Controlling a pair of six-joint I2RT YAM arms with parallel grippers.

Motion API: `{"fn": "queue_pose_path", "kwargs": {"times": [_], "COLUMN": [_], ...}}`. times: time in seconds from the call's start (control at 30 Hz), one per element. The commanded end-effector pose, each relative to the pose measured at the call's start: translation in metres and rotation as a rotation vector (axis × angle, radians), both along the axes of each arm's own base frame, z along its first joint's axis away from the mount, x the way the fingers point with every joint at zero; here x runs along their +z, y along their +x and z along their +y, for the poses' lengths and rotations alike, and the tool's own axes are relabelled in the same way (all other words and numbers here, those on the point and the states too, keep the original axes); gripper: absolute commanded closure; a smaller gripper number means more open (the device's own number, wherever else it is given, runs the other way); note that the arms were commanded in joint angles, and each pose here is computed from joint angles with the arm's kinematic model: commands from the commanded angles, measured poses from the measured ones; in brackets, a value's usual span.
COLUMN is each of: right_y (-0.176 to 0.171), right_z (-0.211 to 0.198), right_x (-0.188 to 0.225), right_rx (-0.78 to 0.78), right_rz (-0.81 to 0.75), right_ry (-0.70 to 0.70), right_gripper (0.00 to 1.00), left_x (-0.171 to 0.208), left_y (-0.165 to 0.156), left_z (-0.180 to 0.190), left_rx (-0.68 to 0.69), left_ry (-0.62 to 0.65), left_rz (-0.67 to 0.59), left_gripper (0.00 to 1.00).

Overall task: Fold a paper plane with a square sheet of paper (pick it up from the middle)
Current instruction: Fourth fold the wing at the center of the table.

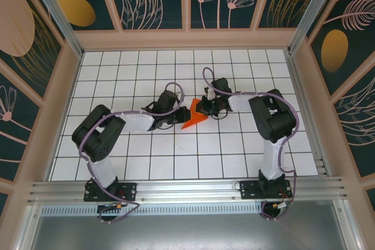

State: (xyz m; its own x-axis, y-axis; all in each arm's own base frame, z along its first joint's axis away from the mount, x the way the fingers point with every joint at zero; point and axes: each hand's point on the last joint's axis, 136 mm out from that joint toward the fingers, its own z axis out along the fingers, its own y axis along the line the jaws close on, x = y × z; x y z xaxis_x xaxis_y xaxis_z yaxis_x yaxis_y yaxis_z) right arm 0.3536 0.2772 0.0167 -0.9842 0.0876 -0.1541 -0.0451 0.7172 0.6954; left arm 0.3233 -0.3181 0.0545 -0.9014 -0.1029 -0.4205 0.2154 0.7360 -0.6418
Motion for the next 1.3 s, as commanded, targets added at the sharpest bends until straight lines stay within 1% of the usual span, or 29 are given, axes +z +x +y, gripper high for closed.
{"fn": "queue_pose_path", "kwargs": {"times": [0.0,0.07,0.2,0.43,0.8,1.07,1.27], "right_y": [-0.016,-0.016,-0.017,-0.019,-0.023,-0.024,-0.024], "right_z": [-0.029,-0.030,-0.030,-0.030,-0.033,-0.035,-0.037], "right_x": [-0.043,-0.045,-0.048,-0.052,-0.058,-0.061,-0.062], "right_rx": [-0.065,-0.069,-0.074,-0.073,-0.073,-0.076,-0.078], "right_rz": [0.107,0.112,0.124,0.137,0.159,0.168,0.172], "right_ry": [-0.126,-0.129,-0.131,-0.128,-0.142,-0.151,-0.157], "right_gripper": [0.93,0.93,0.94,0.94,0.94,0.94,0.94], "left_x": [0.037,0.037,0.024,-0.004,-0.043,-0.054,-0.067], "left_y": [0.008,0.006,0.001,-0.006,-0.028,-0.036,-0.045], "left_z": [-0.008,-0.013,-0.019,-0.021,-0.004,0.007,0.022], "left_rx": [-0.007,-0.025,-0.044,-0.059,-0.073,-0.065,-0.038], "left_ry": [-0.074,-0.105,-0.129,-0.112,-0.011,0.031,0.083], "left_rz": [-0.063,-0.052,-0.001,0.086,0.168,0.184,0.205], "left_gripper": [0.86,0.85,0.86,0.88,0.91,0.93,0.94]}}
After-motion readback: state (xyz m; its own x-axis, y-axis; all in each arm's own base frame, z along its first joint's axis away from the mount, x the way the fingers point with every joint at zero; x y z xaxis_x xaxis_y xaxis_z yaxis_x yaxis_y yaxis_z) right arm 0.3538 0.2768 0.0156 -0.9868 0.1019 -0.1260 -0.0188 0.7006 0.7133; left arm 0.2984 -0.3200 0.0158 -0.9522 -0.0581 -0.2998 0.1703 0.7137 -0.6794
